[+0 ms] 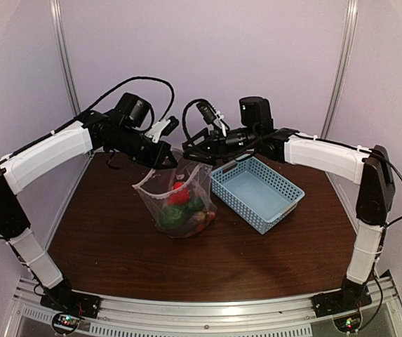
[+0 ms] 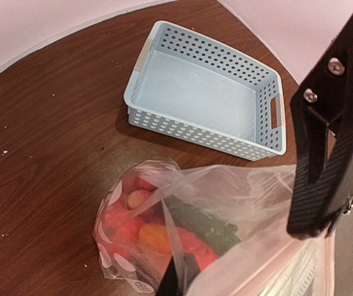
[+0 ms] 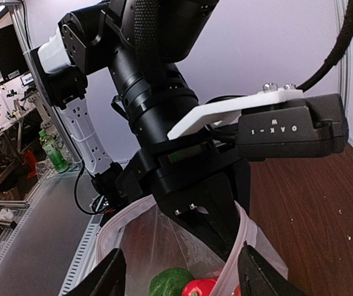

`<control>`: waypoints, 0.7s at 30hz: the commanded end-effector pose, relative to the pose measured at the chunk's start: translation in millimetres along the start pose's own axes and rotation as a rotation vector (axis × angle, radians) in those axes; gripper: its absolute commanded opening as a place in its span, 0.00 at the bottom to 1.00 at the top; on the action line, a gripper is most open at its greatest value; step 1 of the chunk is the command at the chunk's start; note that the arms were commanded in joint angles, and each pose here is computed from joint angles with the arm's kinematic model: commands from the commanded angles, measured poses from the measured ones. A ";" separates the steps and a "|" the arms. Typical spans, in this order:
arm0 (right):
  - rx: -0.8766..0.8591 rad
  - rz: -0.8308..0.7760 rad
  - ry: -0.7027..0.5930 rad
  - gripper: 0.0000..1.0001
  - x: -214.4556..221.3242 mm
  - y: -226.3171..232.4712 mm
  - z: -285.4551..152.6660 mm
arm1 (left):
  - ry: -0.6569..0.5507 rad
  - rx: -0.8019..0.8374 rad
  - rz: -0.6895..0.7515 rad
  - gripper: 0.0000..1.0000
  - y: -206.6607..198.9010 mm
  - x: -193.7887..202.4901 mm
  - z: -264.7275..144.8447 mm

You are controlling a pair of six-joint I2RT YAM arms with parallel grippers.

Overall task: Place the food in the zip-top bag and seal the zipper
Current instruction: Adjust the zipper food storage bag at the center of the board.

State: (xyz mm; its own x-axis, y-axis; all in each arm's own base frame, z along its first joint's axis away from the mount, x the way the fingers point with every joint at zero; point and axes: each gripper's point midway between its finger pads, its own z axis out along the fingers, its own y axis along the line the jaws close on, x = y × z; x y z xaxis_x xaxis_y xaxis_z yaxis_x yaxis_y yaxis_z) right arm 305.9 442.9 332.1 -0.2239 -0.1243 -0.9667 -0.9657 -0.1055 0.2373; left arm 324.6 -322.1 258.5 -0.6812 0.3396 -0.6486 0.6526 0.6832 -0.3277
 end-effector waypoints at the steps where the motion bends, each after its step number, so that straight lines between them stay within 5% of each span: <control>1: 0.054 -0.107 0.044 0.63 -21.0 10.3 -15.6 | -0.065 0.014 0.014 0.00 -4.9 -16.4 -5.7; 8: 0.120 -0.125 0.085 0.64 -31.3 9.7 -61.5 | -0.067 0.021 0.022 0.00 -6.5 -16.8 -6.7; 21: 0.146 -0.121 0.376 0.51 67.6 0.2 -70.2 | -0.077 0.022 0.029 0.00 -7.6 -20.4 -8.7</control>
State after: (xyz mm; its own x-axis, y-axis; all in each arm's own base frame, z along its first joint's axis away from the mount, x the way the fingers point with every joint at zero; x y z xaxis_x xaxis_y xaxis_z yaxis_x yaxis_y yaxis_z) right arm 307.2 368.2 307.0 -0.0786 -0.3840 -0.9200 -0.9966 0.0089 0.0815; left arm 324.2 -322.6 258.8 -0.6805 0.3401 -0.6491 0.6544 0.6806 -0.3294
